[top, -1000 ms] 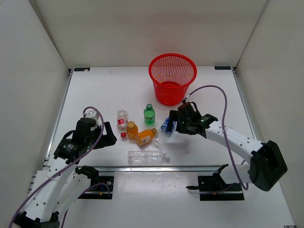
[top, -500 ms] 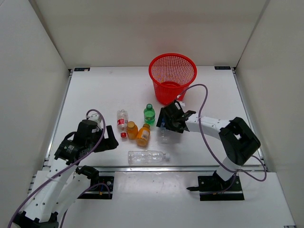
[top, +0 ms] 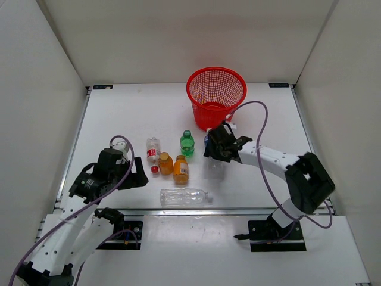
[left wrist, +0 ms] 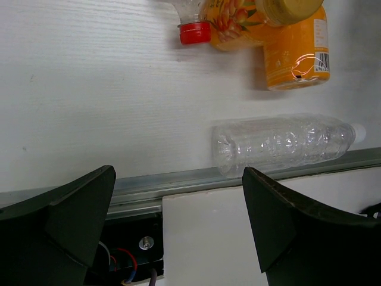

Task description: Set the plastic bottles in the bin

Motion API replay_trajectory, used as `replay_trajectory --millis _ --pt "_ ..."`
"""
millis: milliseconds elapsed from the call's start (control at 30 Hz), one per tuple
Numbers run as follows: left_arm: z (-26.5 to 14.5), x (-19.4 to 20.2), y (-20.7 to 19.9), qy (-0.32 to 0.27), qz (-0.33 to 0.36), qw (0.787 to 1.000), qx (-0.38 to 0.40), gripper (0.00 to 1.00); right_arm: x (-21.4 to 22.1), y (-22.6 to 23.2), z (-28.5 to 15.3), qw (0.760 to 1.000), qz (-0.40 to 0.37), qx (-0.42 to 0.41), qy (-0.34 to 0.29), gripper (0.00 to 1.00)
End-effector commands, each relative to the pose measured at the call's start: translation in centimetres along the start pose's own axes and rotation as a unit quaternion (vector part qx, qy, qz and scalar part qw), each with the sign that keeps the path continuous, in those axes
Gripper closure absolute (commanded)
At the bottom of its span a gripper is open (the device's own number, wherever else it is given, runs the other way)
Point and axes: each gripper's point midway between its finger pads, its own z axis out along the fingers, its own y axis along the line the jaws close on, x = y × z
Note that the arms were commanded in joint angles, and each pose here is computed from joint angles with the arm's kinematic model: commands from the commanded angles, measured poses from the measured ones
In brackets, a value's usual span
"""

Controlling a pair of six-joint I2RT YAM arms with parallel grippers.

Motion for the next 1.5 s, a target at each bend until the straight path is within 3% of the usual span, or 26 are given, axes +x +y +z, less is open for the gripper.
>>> replay_trajectory --millis 0,67,167,300,367,500,600,667,700,833,1033,1100,1233,1467 --pt "-0.8 -1.5 -0.7 -0.02 0.01 1.0 0.01 0.01 -4.2 2.5 -5.8 0.993 -0.067 -0.066 -0.077 0.71" --pt "-0.4 -1.8 -0.7 -0.016 0.006 1.0 0.008 0.01 -5.4 3.4 -8.4 0.988 -0.084 -0.082 -0.096 0.75" --pt "0.0 -2.4 -1.5 -0.017 0.004 1.0 0.018 0.02 -6.5 6.1 -11.6 0.977 -0.124 -0.142 -0.099 0.74" --pt "0.8 -3.6 -1.9 -0.023 0.004 1.0 0.02 0.01 -8.7 10.6 -15.3 0.947 -0.171 -0.246 -0.119 0.77" --pt "1.3 -3.9 -1.8 -0.022 0.004 1.0 0.014 0.01 -12.9 12.2 -17.9 0.931 -0.182 -0.268 -0.17 0.8" --pt "1.5 -5.6 -1.4 -0.033 0.003 0.999 -0.005 0.01 -20.8 13.3 -19.3 0.912 -0.202 -0.254 -0.25 0.8" --pt "1.6 -6.9 -0.8 -0.041 0.003 0.999 -0.028 0.02 -26.7 12.9 -18.7 0.905 -0.21 -0.216 -0.3 0.87" --pt "1.5 -7.8 -0.9 -0.045 0.009 0.998 -0.034 0.01 -29.0 11.7 -15.4 0.913 -0.219 -0.184 -0.292 0.86" --pt "1.8 -8.1 -0.8 -0.046 0.009 0.998 -0.038 0.02 -30.6 11.2 -16.0 0.911 -0.211 -0.178 -0.306 0.82" --pt "2.1 -9.9 -1.0 -0.06 0.0 0.998 -0.038 0.01 -32.3 9.5 -11.9 0.923 -0.19 -0.182 -0.281 0.73" --pt "2.7 -11.1 -1.1 -0.061 0.003 0.997 -0.042 0.02 -33.7 7.5 -9.1 0.935 -0.163 -0.176 -0.262 0.25" --pt "2.6 -11.2 -1.2 -0.059 0.007 0.997 -0.043 0.01 -34.0 7.9 -9.4 0.933 -0.163 -0.181 -0.265 0.01" --pt "2.7 -10.8 -1.1 -0.054 0.005 0.998 -0.044 0.01 -34.5 8.2 -11.4 0.928 -0.177 -0.171 -0.28 0.01" --pt "2.9 -11.0 -1.1 -0.055 0.006 0.997 -0.054 0.02 -31.4 6.5 -15.9 0.933 -0.195 -0.12 -0.278 0.01"
